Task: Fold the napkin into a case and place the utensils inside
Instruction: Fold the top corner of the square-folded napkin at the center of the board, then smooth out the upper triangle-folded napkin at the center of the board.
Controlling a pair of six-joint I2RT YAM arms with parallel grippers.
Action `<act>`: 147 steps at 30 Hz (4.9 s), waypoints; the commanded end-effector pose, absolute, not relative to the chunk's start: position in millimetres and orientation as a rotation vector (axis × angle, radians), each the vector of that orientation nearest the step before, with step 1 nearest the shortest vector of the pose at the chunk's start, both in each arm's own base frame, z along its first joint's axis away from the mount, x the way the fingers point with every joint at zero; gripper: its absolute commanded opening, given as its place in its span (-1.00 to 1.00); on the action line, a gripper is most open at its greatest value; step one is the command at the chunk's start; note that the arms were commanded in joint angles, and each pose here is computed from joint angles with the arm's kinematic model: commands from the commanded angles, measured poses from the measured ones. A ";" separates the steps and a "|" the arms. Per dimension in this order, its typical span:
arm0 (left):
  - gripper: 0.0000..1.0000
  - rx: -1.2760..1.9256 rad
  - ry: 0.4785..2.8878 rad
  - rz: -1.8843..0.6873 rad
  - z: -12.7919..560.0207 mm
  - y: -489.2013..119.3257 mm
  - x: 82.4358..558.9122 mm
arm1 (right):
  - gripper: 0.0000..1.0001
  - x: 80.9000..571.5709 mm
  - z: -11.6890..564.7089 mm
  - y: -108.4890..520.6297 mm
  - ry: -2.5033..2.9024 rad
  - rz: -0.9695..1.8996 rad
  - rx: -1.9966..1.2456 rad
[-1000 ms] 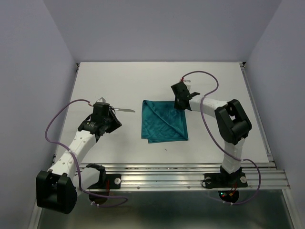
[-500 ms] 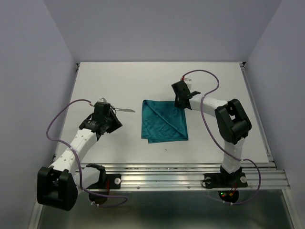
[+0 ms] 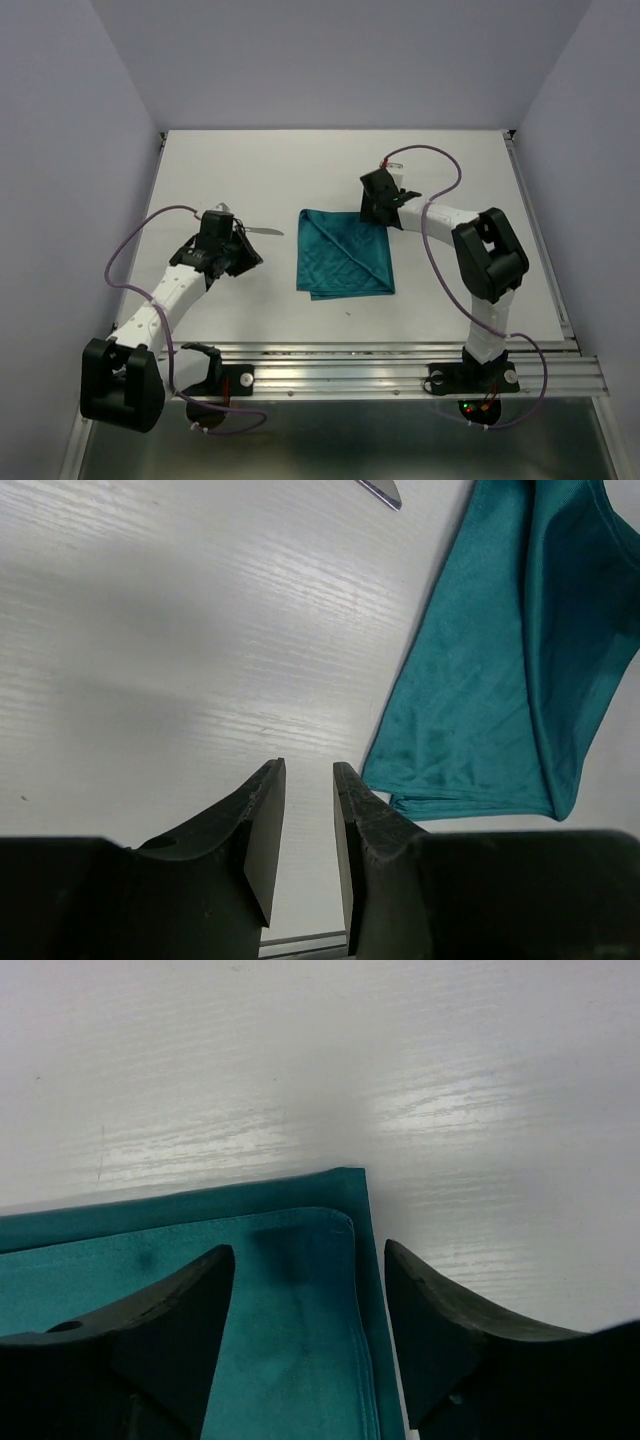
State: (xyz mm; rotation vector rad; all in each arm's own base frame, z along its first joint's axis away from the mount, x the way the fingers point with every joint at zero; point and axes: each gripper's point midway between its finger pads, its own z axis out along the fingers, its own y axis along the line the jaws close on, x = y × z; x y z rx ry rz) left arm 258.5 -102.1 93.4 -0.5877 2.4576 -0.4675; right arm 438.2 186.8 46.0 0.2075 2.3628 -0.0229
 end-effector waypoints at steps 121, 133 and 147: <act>-1.00 -0.086 2.570 -0.578 47.8 -294.5 366.4 | -0.83 291.2 44.0 214.5 2.609 0.344 0.122; -1.00 -0.072 2.555 -0.548 51.5 -293.9 372.8 | -0.82 324.1 85.3 251.6 2.496 0.494 0.075; -1.00 -0.044 2.536 -0.578 62.8 -297.3 373.0 | -0.83 338.2 57.3 249.7 2.512 0.400 0.063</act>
